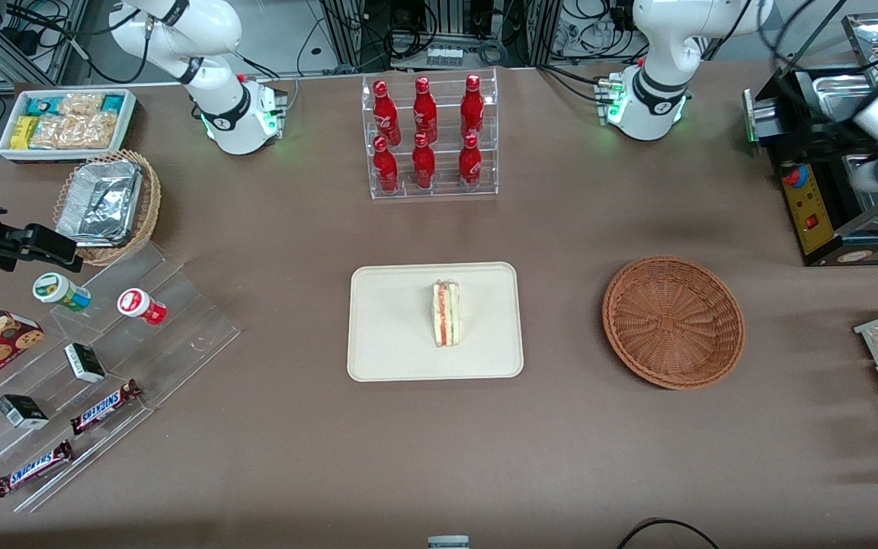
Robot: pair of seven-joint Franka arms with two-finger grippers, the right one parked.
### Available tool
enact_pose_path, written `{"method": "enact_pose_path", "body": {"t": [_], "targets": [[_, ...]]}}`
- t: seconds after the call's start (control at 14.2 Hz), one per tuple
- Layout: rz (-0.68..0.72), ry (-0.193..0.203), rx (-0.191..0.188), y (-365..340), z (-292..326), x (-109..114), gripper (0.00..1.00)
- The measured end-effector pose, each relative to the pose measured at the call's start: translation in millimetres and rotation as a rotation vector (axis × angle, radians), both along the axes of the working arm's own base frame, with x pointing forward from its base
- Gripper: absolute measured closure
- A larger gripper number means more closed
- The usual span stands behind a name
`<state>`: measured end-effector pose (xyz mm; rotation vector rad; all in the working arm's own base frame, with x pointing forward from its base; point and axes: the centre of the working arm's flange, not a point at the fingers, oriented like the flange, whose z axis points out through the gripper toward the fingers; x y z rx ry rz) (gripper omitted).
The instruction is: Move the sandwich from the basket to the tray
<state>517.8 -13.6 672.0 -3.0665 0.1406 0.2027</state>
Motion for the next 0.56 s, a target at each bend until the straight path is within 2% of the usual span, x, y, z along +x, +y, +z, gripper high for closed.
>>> {"method": "enact_pose_path", "body": {"t": [0.35, 0.56], "targets": [[0.0, 0.011, -0.002, 15, -39, 12, 0.0], [0.012, 0.01, -0.002, 22, -41, 12, 0.0]]}}
